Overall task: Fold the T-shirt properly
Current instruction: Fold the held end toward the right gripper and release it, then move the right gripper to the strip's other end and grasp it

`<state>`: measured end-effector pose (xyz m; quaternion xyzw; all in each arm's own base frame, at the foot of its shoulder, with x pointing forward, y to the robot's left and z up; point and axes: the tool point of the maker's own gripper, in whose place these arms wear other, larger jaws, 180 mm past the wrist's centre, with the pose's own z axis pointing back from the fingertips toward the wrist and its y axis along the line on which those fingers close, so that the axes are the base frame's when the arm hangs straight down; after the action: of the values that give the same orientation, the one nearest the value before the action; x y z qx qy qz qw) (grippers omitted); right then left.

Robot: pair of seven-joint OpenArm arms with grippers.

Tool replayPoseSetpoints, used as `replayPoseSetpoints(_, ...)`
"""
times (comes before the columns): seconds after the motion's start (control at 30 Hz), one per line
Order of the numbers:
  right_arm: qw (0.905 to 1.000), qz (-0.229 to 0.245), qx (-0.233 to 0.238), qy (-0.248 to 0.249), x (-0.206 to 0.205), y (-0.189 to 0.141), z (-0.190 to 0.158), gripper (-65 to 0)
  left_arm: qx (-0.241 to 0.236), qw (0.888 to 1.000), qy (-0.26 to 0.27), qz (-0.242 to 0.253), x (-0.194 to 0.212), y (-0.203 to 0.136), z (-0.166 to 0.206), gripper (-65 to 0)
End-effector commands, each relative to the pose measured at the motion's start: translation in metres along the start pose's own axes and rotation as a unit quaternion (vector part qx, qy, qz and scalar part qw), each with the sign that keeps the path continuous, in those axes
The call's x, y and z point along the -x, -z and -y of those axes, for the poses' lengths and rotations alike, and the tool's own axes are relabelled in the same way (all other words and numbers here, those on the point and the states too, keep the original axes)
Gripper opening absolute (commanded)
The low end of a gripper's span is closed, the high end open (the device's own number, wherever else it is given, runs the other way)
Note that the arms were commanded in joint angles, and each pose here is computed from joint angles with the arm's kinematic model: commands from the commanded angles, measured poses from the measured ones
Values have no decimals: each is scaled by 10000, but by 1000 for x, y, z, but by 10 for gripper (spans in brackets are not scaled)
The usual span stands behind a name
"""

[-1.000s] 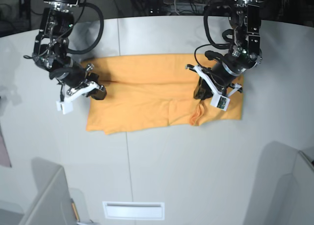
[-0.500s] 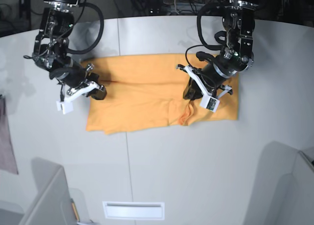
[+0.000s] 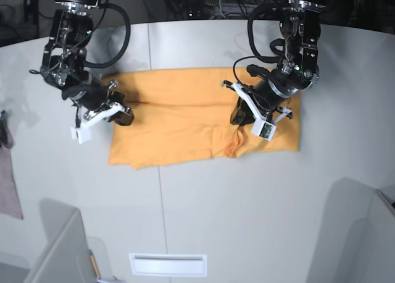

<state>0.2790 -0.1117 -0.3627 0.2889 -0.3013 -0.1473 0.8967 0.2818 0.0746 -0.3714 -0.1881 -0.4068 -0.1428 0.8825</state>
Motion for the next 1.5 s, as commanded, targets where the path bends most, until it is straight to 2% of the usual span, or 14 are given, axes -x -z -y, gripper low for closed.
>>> replayPoseSetpoints(0.0, 9998, 170, -107, -92, -12, -3, -6, -650, 50, 9996, -9, 270, -15, -2, 2, -650)
replayPoseSetpoints(0.2, 9997, 153, -131, -110, -11, -2, -8, -650, 65, 9996, -25, 278, -16, -2, 3, -650)
replayPoseSetpoints(0.43, 9997, 153, -131, -110, -11, -2, -8, -650, 138, 9993, -168, 289, -14, 3, 10, -420)
replayPoseSetpoints(0.53, 9998, 157, -119, -99, -11, -3, -7, -650, 251, 9990, -316, 175, -5, 12, 19, -372)
replayPoseSetpoints(0.7, 9998, 154, -109, -101, -11, -3, -6, -650, 777, 9969, -102, -52, 4, 26, 59, -273)
replayPoseSetpoints(0.87, 9998, 142, -106, -101, -10, -3, -6, -650, 883, 9958, -6, 246, -17, 20, 72, -204)
replayPoseSetpoints(0.97, 9997, 171, -96, -123, -13, -4, -6, -650, 883, 9948, 136, 497, -34, 11, 74, -211)
replayPoseSetpoints(1.07, 9993, 362, -51, -76, -28, -6, -2, -650, 400, 9969, 63, 671, -41, -6, 38, -247)
replayPoseSetpoints(1.13, 9993, 367, -19, 54, -35, -5, 5, -650, -61, 9971, -90, 753, -41, -21, 5, -370)
replayPoseSetpoints(1.23, 9996, 3, -22, 286, -43, 3, 13, -650, -861, 9921, -372, 829, -34, -47, -52, -650)
replayPoseSetpoints(1.27, 9992, -110, -24, 383, -44, 5, 16, -642, -1102, 9896, -422, 819, -30, -58, -69, -650)
replayPoseSetpoints(1.37, 9972, -341, -74, 655, -51, 13, 23, -306, -1776, 9796, -492, 801, -22, -91, -115, -650)
replayPoseSetpoints(1.43, 9972, -307, 26, 678, -58, 11, 32, -179, -2131, 9732, -487, 714, -14, -112, -139, -650)
replayPoseSetpoints(1.47, 9976, -291, 101, 628, -64, 9, 38, -158, -2305, 9696, -460, 675, -11, -123, -150, -650)
